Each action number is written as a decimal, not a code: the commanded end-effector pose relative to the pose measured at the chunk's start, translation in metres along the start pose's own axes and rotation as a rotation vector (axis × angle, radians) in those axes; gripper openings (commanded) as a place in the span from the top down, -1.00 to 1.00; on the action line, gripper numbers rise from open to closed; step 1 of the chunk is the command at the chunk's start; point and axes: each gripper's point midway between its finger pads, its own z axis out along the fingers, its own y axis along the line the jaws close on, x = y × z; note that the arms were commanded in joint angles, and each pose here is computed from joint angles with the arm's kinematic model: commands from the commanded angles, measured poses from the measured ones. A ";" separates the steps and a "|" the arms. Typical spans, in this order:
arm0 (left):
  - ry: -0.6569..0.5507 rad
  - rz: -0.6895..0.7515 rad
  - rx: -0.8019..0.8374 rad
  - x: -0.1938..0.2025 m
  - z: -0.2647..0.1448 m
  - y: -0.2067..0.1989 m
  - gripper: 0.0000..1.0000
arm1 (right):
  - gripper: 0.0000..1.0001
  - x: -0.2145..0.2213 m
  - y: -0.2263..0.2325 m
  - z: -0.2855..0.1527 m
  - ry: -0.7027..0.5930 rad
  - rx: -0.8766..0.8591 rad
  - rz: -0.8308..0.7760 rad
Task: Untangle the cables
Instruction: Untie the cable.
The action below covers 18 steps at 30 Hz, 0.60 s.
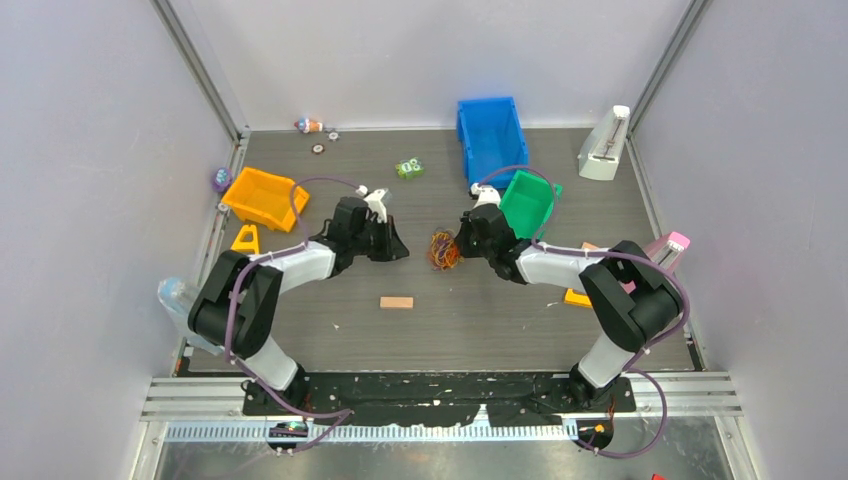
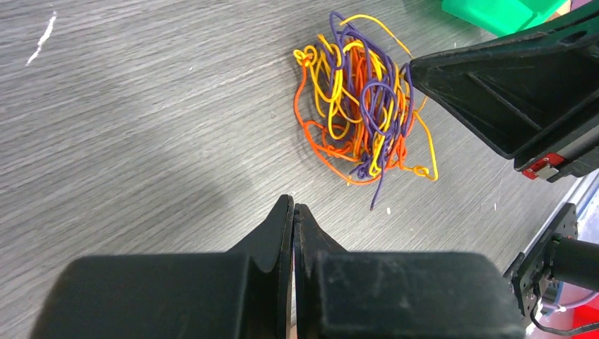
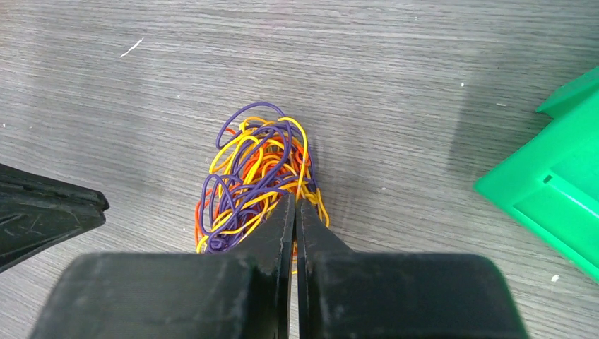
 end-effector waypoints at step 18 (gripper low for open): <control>0.088 0.116 0.093 0.003 0.034 -0.041 0.19 | 0.89 -0.012 0.037 -0.006 -0.025 -0.199 -0.003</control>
